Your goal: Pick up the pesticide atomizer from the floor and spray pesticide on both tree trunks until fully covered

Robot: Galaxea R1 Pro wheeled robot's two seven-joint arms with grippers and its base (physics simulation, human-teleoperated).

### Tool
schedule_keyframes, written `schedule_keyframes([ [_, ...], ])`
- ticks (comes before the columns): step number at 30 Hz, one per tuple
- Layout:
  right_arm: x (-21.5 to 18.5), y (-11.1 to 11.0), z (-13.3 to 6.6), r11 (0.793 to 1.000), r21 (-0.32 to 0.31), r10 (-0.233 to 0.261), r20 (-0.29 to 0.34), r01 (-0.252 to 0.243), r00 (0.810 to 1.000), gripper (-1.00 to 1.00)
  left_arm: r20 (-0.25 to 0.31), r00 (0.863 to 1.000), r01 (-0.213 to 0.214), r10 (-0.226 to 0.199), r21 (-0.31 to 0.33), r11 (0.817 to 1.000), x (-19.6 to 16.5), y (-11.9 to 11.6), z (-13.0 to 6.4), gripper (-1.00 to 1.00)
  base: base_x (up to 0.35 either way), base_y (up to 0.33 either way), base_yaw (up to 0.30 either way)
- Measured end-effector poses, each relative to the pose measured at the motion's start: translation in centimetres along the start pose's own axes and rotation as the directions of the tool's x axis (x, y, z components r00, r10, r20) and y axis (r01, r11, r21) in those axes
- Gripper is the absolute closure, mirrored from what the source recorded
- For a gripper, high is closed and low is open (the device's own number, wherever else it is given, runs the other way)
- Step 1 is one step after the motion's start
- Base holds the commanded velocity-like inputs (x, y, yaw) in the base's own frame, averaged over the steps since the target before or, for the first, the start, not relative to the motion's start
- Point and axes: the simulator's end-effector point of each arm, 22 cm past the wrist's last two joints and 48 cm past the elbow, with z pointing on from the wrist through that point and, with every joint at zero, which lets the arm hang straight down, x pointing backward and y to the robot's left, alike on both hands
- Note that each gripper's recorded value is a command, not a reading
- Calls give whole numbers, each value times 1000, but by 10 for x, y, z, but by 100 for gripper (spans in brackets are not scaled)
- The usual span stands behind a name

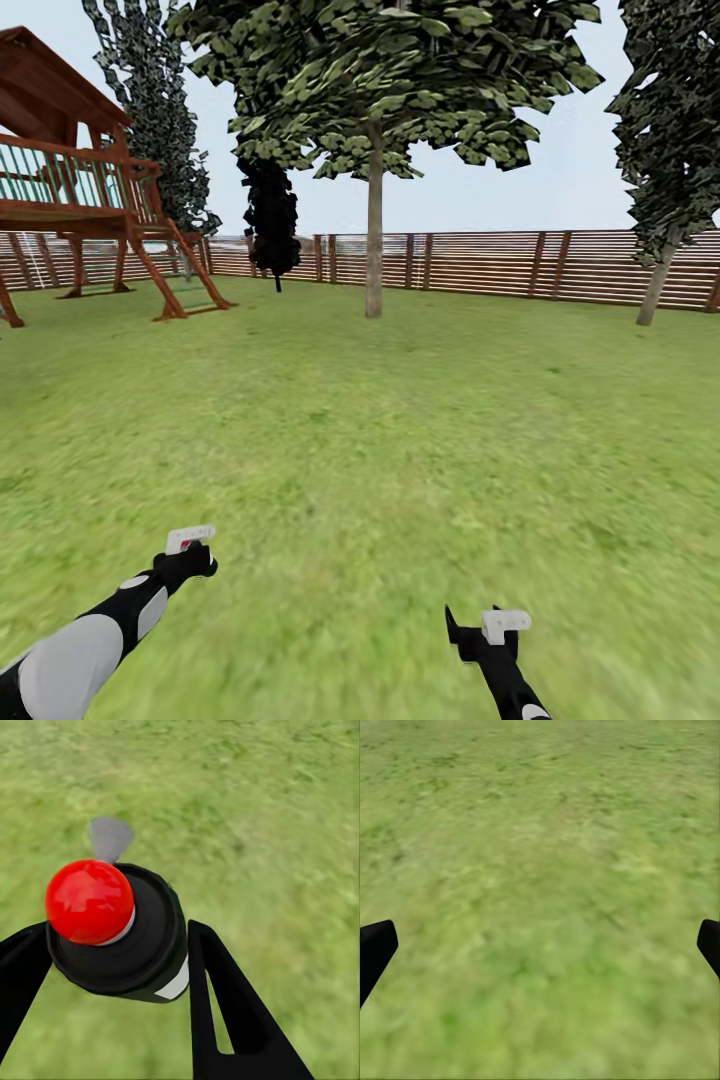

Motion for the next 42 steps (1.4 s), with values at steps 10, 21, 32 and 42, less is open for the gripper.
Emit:
schedule_keyframes([
  [10,0,0,0,1000,0,0,0,0,1000,-100,0,1000,0,0,0,1000,0,0,0,100,338,0,0],
  [21,0,0,0,1000,1,0,0,0,1000,-100,0,1000,0,0,0,1000,0,0,0,100,338,0,0],
  [32,0,0,0,1000,0,0,0,0,1000,-100,0,1000,0,0,0,1000,0,0,0,100,338,0,0],
  [42,0,0,0,1000,0,0,0,0,1000,-100,1,1000,0,0,0,1000,0,0,0,100,338,0,0],
])
